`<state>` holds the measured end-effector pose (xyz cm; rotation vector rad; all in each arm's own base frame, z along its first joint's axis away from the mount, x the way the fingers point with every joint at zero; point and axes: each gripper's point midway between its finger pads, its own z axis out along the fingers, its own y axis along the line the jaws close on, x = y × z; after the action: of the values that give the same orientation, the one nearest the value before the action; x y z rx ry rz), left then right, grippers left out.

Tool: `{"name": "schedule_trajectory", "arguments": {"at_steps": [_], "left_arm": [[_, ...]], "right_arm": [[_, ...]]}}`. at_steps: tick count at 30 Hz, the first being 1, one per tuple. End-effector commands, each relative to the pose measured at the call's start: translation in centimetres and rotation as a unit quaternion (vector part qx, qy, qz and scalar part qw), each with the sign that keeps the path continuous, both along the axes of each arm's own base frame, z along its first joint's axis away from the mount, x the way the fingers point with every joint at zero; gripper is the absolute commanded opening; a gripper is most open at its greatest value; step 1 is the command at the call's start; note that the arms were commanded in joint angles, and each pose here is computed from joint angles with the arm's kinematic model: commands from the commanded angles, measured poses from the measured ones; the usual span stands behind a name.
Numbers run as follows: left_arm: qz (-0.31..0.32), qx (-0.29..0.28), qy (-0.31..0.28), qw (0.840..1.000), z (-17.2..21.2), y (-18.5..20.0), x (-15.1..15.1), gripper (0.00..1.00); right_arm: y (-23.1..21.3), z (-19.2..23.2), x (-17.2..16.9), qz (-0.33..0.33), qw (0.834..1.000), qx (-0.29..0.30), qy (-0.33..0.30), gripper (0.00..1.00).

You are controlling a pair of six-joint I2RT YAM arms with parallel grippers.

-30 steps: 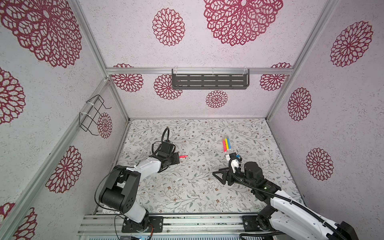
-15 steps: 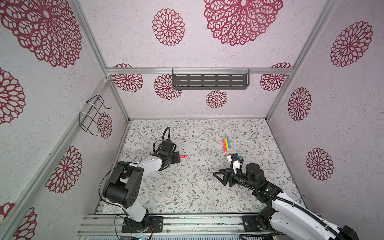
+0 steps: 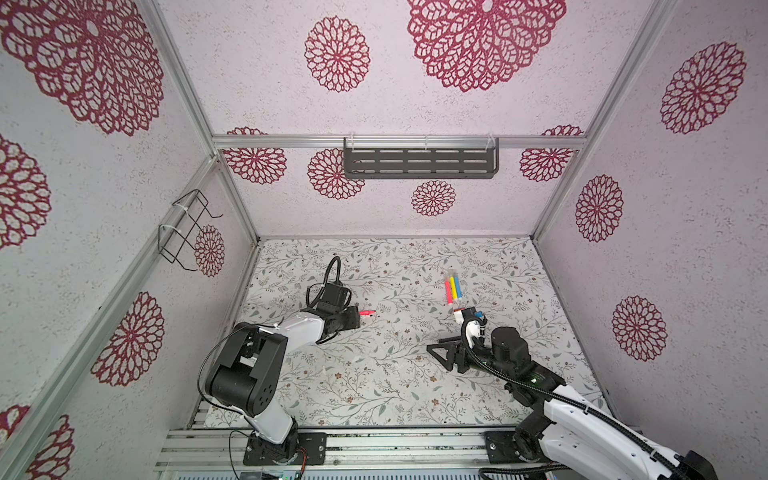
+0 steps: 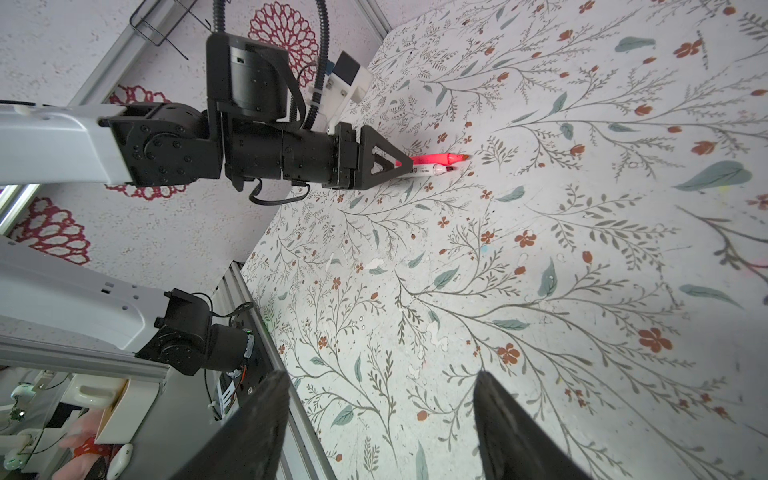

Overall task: Insert the pens into the pen caps
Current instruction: 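Lower the left gripper over the remaining pink highlighter while the right gripper withdraws, then lower the left gripper onto the white marker beside the pink highlighter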

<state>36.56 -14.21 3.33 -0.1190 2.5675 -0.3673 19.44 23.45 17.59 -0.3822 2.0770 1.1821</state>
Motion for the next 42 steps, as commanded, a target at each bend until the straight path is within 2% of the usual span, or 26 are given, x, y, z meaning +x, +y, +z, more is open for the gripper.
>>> {"name": "schedule_trajectory", "arguments": {"at_steps": [1,13,26,42], "left_arm": [[-0.002,0.004,0.004,1.0,0.2,0.1,-0.4,0.58],[0.002,0.017,-0.053,0.998,4.8,0.7,1.1,0.59],[0.006,0.024,-0.035,0.999,3.0,1.0,2.9,0.59],[0.008,0.017,-0.012,1.0,1.1,0.9,2.8,0.59]], "right_arm": [[0.0,1.7,0.1,-0.006,1.0,0.02,-0.019,0.71],[0.0,1.2,0.5,-0.014,1.0,0.02,-0.016,0.71],[-0.4,0.9,0.4,-0.025,1.0,0.012,-0.012,0.71],[-0.5,0.7,0.6,-0.029,0.999,0.011,-0.009,0.71]]}}
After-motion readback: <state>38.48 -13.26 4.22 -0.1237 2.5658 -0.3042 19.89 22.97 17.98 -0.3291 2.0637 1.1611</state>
